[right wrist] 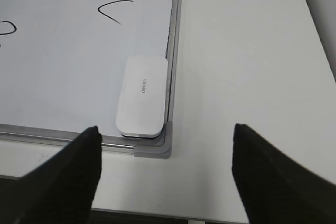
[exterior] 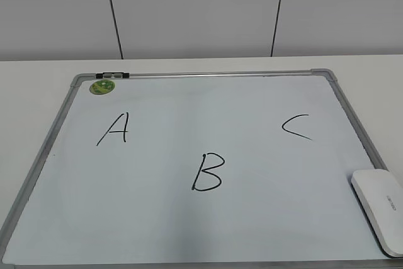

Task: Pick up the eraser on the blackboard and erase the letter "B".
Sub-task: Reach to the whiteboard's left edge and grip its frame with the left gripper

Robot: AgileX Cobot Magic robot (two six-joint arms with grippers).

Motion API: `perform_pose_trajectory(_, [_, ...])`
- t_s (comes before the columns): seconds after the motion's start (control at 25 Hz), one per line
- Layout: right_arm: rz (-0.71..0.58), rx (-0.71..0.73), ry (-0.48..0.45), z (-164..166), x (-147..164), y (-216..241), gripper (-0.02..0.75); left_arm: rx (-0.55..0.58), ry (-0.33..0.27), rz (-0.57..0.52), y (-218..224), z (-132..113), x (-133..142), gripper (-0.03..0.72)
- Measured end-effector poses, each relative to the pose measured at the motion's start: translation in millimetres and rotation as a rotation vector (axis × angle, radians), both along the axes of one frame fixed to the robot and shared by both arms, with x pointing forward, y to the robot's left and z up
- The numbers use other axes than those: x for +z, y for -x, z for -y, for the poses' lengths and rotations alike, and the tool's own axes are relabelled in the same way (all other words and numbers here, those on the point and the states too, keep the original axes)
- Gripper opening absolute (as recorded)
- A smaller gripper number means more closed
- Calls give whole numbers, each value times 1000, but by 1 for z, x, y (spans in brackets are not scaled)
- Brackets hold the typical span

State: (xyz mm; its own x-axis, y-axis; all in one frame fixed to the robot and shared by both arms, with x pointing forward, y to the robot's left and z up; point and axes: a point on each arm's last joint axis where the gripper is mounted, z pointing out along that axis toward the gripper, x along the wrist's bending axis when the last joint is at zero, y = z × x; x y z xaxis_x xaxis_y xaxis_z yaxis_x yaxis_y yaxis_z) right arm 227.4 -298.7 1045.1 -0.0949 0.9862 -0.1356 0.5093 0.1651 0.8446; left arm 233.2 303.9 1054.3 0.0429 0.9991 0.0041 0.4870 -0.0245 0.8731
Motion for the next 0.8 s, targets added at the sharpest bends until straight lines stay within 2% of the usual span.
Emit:
perform_pose_trajectory(0.68, [0,0,0,0,0,0,573,4,-6,-3,0,-1,0,436])
perform_pose_trajectory(0.8, [0,0,0,0,0,0,573,7,-10,38,-4,-1,12,436])
